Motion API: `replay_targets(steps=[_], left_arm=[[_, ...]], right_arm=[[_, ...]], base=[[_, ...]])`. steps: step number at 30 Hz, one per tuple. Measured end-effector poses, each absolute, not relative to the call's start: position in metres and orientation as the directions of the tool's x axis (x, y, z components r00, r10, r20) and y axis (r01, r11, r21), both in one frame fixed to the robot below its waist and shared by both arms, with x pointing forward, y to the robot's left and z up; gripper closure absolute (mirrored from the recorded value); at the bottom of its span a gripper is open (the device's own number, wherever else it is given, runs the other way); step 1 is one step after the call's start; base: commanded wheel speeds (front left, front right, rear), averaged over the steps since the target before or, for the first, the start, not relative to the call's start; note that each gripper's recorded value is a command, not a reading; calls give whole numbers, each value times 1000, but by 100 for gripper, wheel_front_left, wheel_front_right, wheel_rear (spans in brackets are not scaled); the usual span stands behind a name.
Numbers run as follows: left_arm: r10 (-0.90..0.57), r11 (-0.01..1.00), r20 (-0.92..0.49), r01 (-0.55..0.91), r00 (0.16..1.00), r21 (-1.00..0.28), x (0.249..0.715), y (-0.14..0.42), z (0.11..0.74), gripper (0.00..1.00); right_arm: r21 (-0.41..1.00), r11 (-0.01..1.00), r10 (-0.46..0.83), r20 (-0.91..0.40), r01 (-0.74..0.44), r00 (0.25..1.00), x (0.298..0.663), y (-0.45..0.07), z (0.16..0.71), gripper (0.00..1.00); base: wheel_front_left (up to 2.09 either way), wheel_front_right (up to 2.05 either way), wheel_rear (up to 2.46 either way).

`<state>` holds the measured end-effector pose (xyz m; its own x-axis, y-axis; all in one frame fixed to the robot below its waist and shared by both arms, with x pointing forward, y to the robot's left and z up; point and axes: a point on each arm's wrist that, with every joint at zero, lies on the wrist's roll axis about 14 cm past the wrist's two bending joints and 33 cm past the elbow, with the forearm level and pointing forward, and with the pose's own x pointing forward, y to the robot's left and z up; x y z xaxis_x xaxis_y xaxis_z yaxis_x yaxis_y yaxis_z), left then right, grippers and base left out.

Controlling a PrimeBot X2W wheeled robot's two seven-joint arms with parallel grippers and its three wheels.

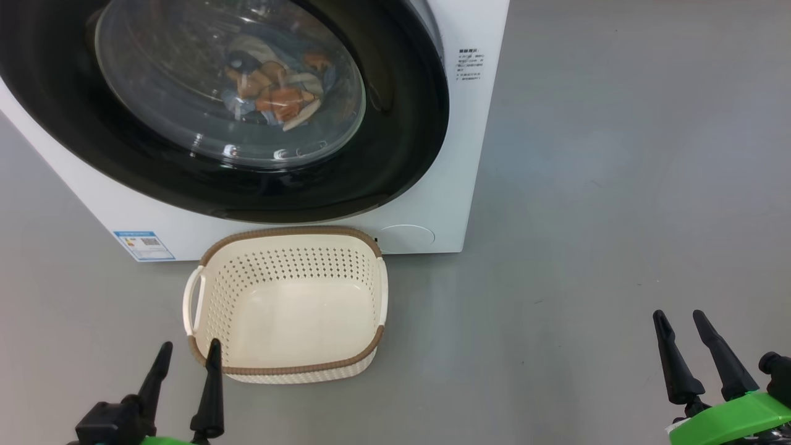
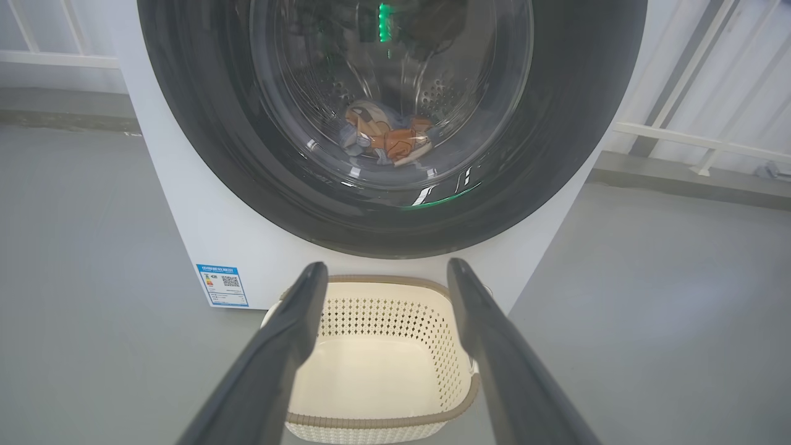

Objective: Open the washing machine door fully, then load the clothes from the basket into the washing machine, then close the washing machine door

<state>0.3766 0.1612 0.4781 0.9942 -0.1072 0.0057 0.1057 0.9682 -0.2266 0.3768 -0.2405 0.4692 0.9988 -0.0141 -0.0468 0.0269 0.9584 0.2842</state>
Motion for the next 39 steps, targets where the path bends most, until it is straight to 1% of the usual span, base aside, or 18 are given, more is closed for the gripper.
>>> replay_targets(steps=[2,3,11,24,39], left_arm=[[-106,968,6,104,994,-227,377,162,478,0],[-105,968,4,103,994,-227,377,162,478,100],[-115,959,-94,86,989,-270,363,150,447,100],[-83,919,-110,34,990,-392,361,156,446,100],[-55,847,-132,-24,990,-530,360,162,445,100]], right_arm=[[283,959,-13,-47,26,999,377,-240,469,0],[284,959,-13,-50,26,999,377,-240,468,100],[343,937,-22,-149,72,989,363,-226,435,100],[448,887,-40,-161,109,986,363,-226,436,100],[564,812,-61,-171,148,983,364,-227,438,100]], base=[[0,0,0],[0,0,0],[0,0,0],[0,0,0],[0,0,0]])
